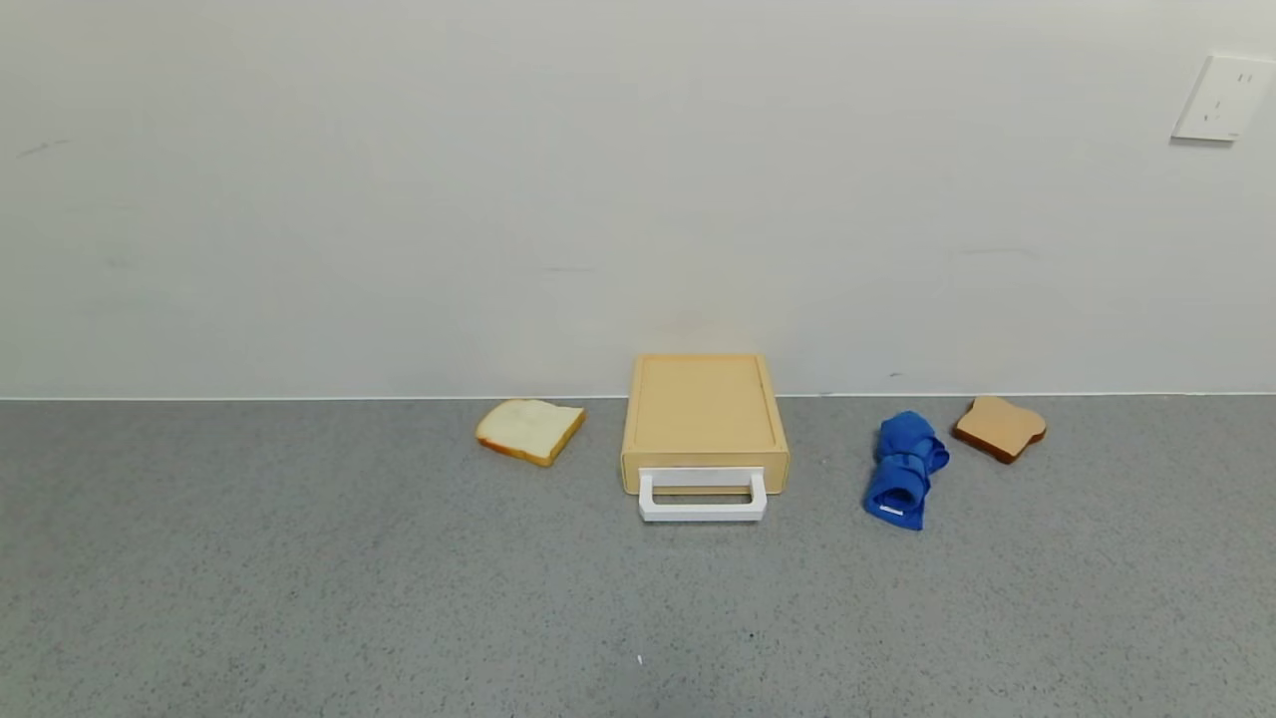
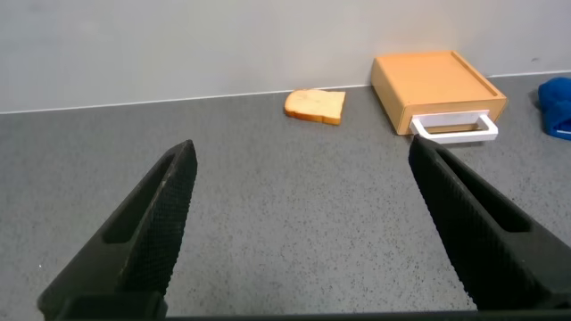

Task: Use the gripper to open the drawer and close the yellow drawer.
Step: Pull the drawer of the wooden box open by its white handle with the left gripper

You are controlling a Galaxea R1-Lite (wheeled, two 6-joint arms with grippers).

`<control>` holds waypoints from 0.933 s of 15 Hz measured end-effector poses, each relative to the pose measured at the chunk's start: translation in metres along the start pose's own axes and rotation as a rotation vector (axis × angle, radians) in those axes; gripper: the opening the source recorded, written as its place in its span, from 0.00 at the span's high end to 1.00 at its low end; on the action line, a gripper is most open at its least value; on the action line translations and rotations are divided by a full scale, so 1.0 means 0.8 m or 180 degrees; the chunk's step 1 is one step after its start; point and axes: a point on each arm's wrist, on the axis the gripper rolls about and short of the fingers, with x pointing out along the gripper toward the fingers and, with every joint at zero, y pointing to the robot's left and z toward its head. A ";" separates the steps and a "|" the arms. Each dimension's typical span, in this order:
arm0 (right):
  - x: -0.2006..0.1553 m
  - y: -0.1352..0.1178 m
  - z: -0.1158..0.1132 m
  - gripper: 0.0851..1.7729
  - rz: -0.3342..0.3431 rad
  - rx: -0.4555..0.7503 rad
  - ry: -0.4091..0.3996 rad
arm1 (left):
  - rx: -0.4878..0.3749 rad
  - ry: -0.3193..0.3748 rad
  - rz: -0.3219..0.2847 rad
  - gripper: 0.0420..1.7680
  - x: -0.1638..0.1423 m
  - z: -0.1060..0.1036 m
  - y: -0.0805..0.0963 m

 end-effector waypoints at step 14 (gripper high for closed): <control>0.000 0.000 0.000 0.04 0.0003 0.0000 -0.0003 | 0.0357 0.1336 -0.1191 0.03 0.222 0.097 -0.055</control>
